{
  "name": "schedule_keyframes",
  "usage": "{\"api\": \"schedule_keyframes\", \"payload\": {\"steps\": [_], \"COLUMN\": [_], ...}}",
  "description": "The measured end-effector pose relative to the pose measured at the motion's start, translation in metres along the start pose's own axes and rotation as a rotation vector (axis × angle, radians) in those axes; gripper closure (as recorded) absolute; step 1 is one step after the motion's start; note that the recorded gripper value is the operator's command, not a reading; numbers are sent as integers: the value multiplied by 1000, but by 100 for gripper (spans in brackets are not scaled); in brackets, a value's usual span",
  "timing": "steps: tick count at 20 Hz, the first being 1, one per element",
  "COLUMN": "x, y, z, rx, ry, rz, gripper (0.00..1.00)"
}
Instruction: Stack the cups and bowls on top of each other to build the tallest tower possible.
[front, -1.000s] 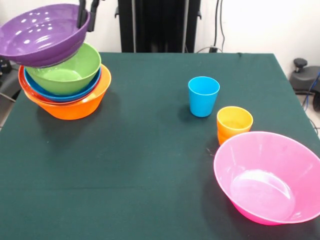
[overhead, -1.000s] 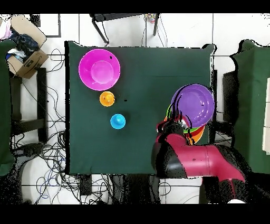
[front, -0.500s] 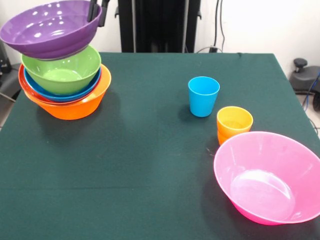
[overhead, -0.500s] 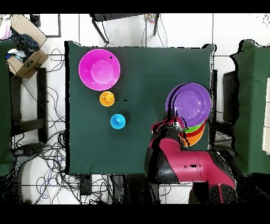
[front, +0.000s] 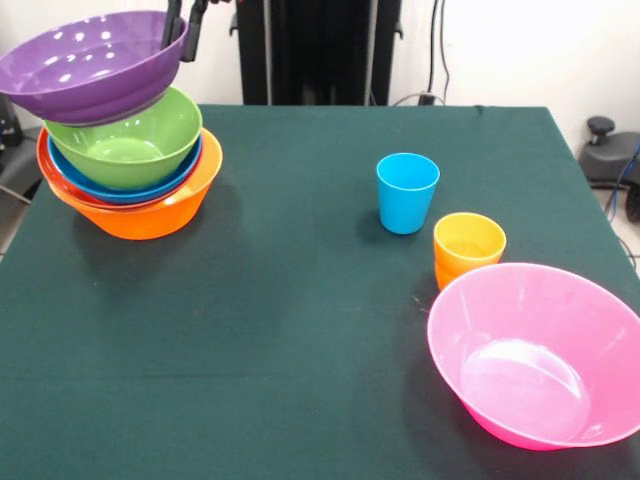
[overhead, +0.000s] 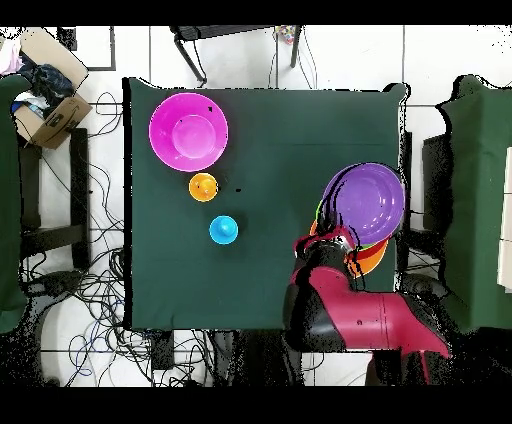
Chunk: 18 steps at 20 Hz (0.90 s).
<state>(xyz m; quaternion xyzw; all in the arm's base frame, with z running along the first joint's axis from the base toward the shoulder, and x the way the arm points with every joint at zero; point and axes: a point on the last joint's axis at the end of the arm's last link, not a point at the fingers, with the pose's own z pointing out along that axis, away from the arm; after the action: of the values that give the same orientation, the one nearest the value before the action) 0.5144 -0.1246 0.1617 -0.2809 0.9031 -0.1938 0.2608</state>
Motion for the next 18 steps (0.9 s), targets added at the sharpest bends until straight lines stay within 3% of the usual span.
{"api": "schedule_keyframes", "payload": {"steps": [8, 18], "x": [18, 31], "y": [8, 36], "z": [4, -5], "rx": [8, -11], "ry": [-14, 19], "rz": [13, -15], "gripper": [100, 100]}}
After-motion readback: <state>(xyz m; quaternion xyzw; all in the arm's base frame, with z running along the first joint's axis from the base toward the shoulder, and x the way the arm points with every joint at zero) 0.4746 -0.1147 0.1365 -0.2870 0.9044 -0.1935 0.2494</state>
